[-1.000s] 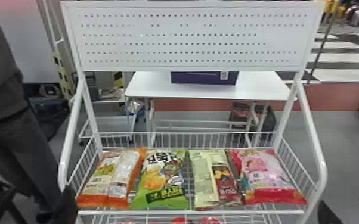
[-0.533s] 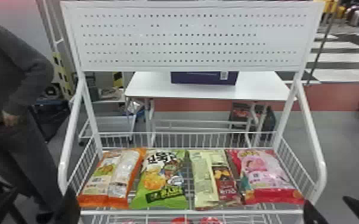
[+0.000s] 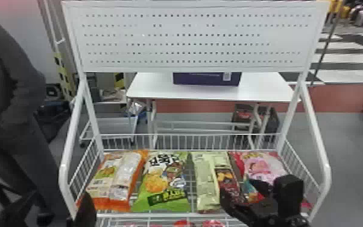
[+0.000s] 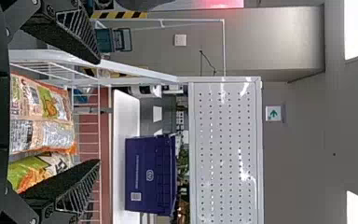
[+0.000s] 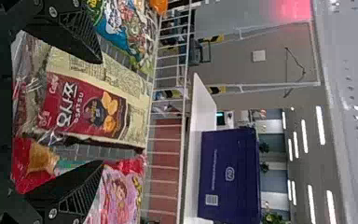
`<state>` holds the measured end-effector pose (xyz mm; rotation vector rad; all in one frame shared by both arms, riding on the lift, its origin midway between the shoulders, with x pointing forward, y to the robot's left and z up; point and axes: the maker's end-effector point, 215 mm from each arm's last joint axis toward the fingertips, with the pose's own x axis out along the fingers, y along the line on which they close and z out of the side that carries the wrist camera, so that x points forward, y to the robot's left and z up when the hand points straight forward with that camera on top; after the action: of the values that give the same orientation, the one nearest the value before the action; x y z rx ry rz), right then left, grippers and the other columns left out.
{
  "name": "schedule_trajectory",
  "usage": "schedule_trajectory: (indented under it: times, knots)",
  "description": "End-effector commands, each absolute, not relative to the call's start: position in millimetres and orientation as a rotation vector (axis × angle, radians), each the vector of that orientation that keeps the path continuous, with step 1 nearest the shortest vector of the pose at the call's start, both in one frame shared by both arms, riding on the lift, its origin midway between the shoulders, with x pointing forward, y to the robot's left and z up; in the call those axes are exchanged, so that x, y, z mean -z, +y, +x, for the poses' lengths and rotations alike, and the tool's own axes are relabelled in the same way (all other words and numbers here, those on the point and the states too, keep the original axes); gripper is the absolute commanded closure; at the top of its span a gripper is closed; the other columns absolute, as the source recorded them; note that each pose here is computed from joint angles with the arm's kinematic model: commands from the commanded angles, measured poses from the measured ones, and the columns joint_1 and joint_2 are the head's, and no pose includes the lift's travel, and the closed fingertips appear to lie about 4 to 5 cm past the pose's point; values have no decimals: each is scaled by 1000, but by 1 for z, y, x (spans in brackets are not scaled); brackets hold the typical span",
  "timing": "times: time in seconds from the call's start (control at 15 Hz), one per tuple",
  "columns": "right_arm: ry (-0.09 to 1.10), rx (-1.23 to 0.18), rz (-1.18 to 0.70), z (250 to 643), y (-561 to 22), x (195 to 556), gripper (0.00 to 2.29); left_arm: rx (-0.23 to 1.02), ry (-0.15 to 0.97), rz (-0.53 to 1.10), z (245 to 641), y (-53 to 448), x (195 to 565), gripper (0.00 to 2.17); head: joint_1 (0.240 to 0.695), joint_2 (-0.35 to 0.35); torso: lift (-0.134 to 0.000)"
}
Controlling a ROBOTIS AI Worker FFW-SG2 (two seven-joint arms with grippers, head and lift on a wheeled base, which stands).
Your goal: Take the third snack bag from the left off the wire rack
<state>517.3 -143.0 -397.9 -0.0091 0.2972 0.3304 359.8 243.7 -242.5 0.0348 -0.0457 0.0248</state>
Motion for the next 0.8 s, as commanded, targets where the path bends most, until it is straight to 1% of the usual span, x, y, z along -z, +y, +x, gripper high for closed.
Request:
schedule_trajectory:
  times: [0.0, 0.2, 0.27, 0.33, 0.4, 0.47, 0.53, 0.6, 0.67, 0.73]
  knots:
    - [363, -352, -33, 547, -121, 421, 130, -26, -37, 37, 362, 245, 248, 137, 499, 0, 0]
    - [404, -368, -48, 569, -103, 434, 134, -20, -26, 47, 365, 245, 253, 137, 499, 0, 0]
    - [419, -366, -51, 573, -102, 439, 174, -21, -26, 49, 365, 247, 253, 137, 499, 0, 0]
    - [451, -366, -53, 575, -103, 444, 400, -20, -28, 49, 366, 247, 252, 137, 499, 0, 0]
    - [497, -375, -58, 572, -103, 455, 755, -19, -29, 49, 366, 247, 251, 137, 499, 0, 0]
    - [524, -381, -63, 570, -103, 458, 1146, -19, -31, 50, 367, 247, 251, 137, 499, 0, 0]
    - [566, -378, -56, 566, -107, 467, 1642, -18, -35, 48, 368, 247, 249, 137, 499, 0, 0]
    - [567, -388, -34, 564, -105, 466, 2061, -19, -33, 48, 369, 247, 249, 137, 499, 0, 0]
    - [558, -408, -25, 562, -100, 461, 2192, -19, -28, 46, 370, 248, 251, 137, 499, 0, 0]
    - [543, -409, -26, 561, -100, 456, 2192, -19, -30, 45, 371, 248, 250, 137, 499, 0, 0]
